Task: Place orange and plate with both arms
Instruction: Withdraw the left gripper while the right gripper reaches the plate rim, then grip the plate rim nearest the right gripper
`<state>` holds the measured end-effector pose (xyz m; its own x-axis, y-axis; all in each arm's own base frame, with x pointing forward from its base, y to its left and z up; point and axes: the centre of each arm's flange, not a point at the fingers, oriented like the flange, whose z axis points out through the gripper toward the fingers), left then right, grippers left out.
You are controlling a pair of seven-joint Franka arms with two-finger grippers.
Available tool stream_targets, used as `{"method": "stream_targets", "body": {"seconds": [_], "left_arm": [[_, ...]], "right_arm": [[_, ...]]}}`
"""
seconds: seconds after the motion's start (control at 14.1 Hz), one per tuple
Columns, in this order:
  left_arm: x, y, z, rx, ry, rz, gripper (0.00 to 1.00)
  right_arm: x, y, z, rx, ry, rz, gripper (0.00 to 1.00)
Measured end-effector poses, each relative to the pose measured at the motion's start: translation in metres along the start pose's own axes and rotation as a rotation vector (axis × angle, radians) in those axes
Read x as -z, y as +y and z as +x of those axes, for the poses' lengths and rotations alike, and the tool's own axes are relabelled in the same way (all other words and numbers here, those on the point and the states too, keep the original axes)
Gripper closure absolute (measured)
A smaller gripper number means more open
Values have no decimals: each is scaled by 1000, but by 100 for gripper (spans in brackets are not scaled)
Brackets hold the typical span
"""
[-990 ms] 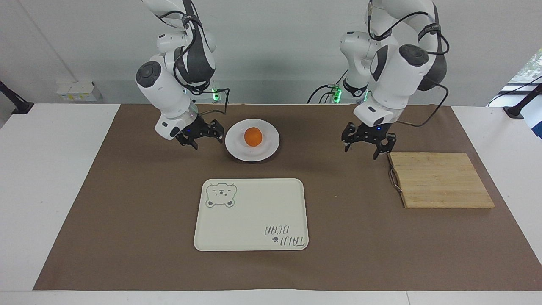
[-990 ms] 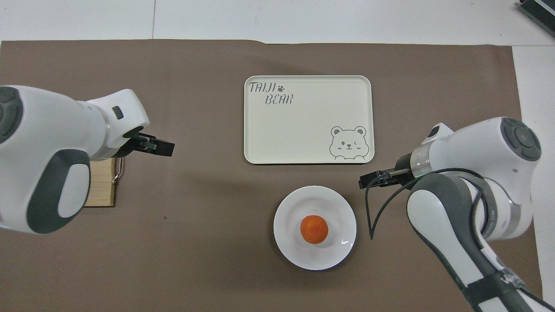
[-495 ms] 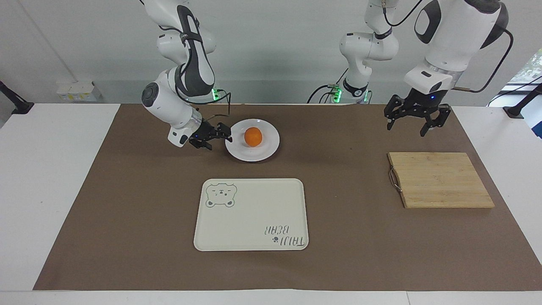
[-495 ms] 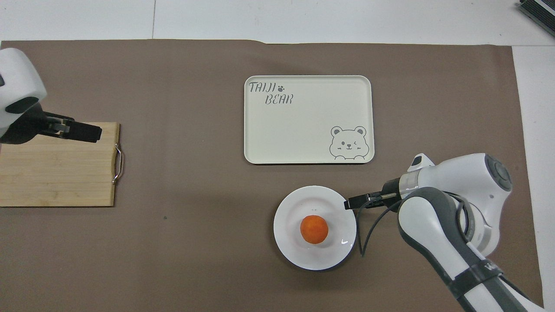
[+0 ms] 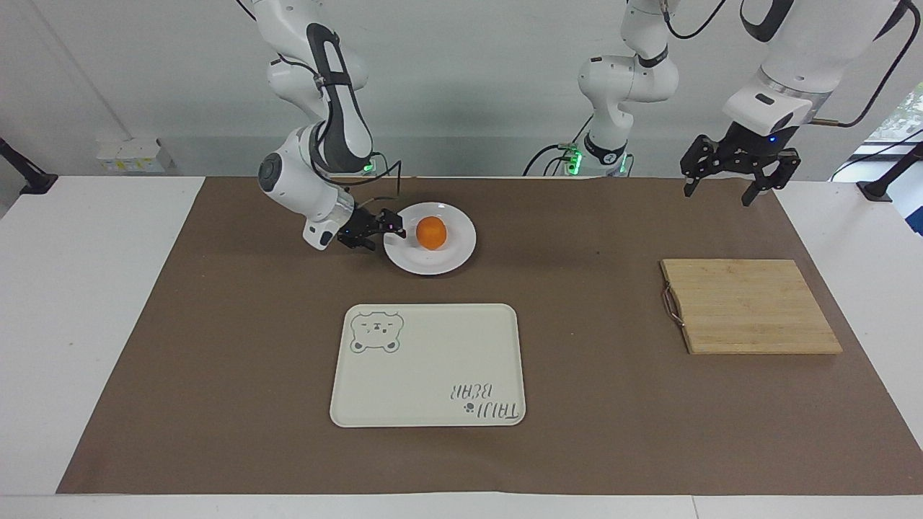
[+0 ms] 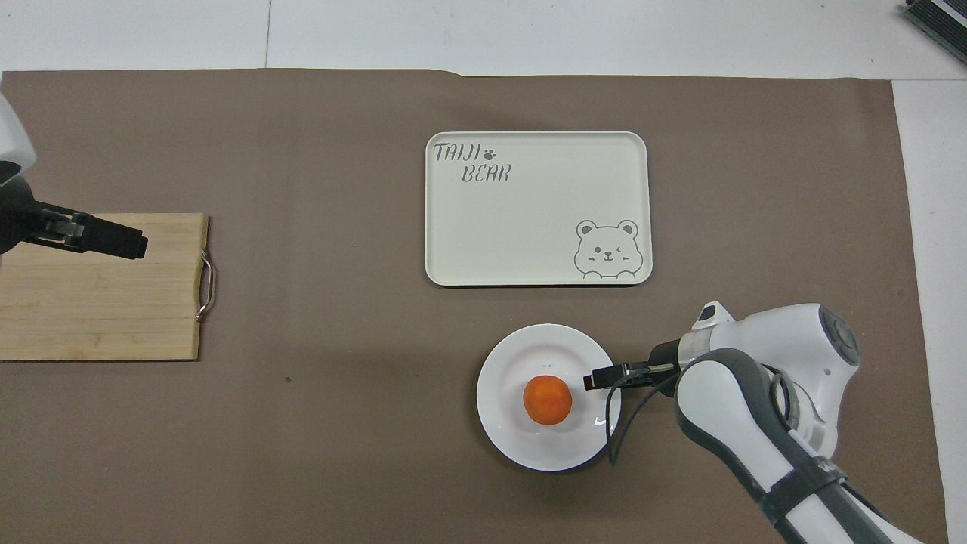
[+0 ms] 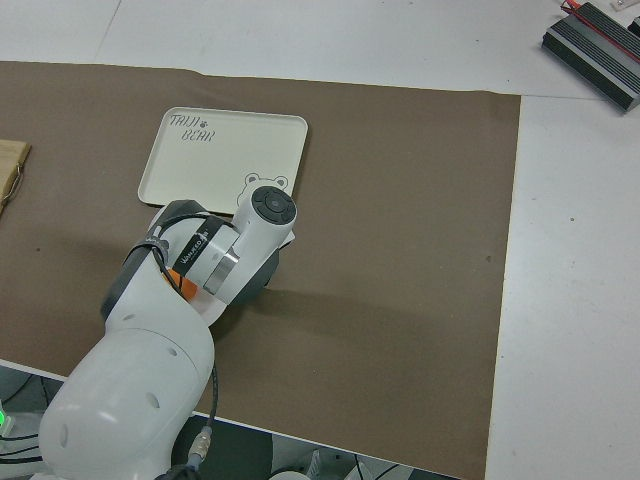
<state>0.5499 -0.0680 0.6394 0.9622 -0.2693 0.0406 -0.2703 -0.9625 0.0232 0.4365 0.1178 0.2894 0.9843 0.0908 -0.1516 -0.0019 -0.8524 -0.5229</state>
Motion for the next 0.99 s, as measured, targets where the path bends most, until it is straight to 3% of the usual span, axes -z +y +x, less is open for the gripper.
{"method": "stream_targets", "body": {"seconds": [0.35,0.49,0.57,0.64,0.78,0.85,0.92,0.99], "left_arm": [[-22,0,5,-3,-51,16,0],[-23,0,5,11,-52,17,0],[-24,1,4,19,-55,17,0],[-25,1,4,24,-58,16,0],[-26,1,3,27,-59,16,0],[-26,1,3,28,-59,16,0],[-25,1,3,28,-59,16,0],[-25,1,3,28,-59,17,0]], "right_arm": [[-9,4,-7,-8,-5,-11,0],[-14,3,-10,-5,-15,-13,6],[-15,3,-11,-4,-19,-14,12],[-17,3,-12,-4,-23,-15,26],[-19,4,-14,-6,-27,-15,31],[-19,5,-14,-8,-28,-16,39],[-20,5,-15,-8,-29,-16,39],[-20,5,-15,-8,-30,-16,47]]}}
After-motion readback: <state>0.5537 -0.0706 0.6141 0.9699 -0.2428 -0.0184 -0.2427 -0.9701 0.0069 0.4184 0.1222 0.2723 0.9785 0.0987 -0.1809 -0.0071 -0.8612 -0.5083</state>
